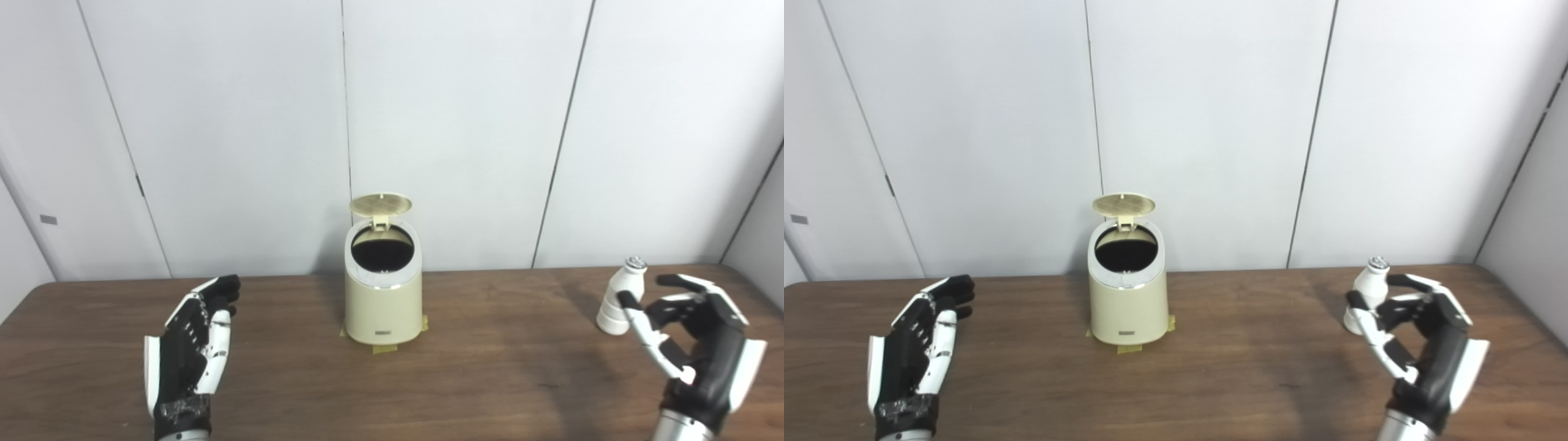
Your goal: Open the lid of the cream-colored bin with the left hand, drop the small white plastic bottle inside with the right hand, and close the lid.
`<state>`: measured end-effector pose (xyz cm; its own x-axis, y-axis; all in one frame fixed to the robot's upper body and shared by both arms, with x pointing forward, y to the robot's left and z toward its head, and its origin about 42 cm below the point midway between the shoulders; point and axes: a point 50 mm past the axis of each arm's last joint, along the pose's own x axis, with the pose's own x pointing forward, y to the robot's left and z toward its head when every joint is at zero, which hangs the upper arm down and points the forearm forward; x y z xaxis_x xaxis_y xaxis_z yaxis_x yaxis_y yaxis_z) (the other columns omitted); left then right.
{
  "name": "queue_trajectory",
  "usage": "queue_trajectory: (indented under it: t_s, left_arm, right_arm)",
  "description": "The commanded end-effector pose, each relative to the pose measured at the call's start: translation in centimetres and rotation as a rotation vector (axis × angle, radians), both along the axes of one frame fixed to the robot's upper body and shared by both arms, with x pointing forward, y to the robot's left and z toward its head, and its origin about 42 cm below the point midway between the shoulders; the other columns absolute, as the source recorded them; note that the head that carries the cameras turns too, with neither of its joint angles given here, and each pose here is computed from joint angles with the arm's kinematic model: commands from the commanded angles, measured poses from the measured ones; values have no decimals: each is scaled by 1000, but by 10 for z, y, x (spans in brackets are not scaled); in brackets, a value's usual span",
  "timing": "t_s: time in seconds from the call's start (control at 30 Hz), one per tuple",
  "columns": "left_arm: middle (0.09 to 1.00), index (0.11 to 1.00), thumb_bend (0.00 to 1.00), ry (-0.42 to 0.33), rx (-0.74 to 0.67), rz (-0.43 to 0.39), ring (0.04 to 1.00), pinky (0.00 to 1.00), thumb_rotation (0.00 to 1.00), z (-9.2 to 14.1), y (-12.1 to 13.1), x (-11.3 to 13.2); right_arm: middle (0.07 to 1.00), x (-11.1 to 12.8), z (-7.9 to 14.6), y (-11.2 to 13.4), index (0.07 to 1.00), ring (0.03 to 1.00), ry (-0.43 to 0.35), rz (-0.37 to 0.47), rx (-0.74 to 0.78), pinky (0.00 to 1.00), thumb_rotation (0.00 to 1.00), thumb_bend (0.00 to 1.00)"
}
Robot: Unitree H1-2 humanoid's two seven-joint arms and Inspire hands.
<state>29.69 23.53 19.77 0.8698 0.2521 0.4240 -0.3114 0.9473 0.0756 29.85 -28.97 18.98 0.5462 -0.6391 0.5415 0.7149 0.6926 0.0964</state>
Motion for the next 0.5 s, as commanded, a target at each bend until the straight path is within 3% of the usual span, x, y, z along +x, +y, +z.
queue_trajectory:
  t_s: [0.0, 0.1, 0.17, 0.23, 0.3, 0.37, 0.47]
  left_arm:
    - [730, 717, 182, -90, 22, -15, 737, 698, 606, 18, -6, 2]
    - [735, 724, 182, -88, 22, -14, 743, 705, 612, 18, -6, 3]
    - [737, 724, 186, -86, 19, -15, 746, 708, 615, 18, -6, 3]
    - [735, 720, 183, -84, 19, -15, 746, 709, 615, 19, -7, 3]
    - [731, 715, 176, -87, 18, -12, 740, 702, 606, 19, -7, 3]
    - [726, 712, 174, -89, 19, -11, 734, 693, 593, 19, -7, 4]
    - [725, 712, 170, -89, 27, -10, 733, 691, 592, 20, -7, 3]
  right_arm:
    - [449, 8, 23, -5, 490, 218, -118, -5, -37, 170, 13, 521]
    - [463, 9, 24, -10, 490, 277, -130, -21, -49, 231, 6, 523]
    - [479, 10, 23, -14, 479, 373, -137, -23, -56, 338, 5, 524]
    - [485, 10, 23, -16, 476, 413, -117, -34, -64, 371, 5, 524]
    - [485, 11, 22, -18, 483, 443, -50, -45, -59, 378, 8, 523]
    - [583, 12, 21, -18, 612, 508, -5, -48, -43, 423, 242, 727]
    - [743, 12, 20, -19, 797, 636, 61, -29, -40, 520, 296, 788]
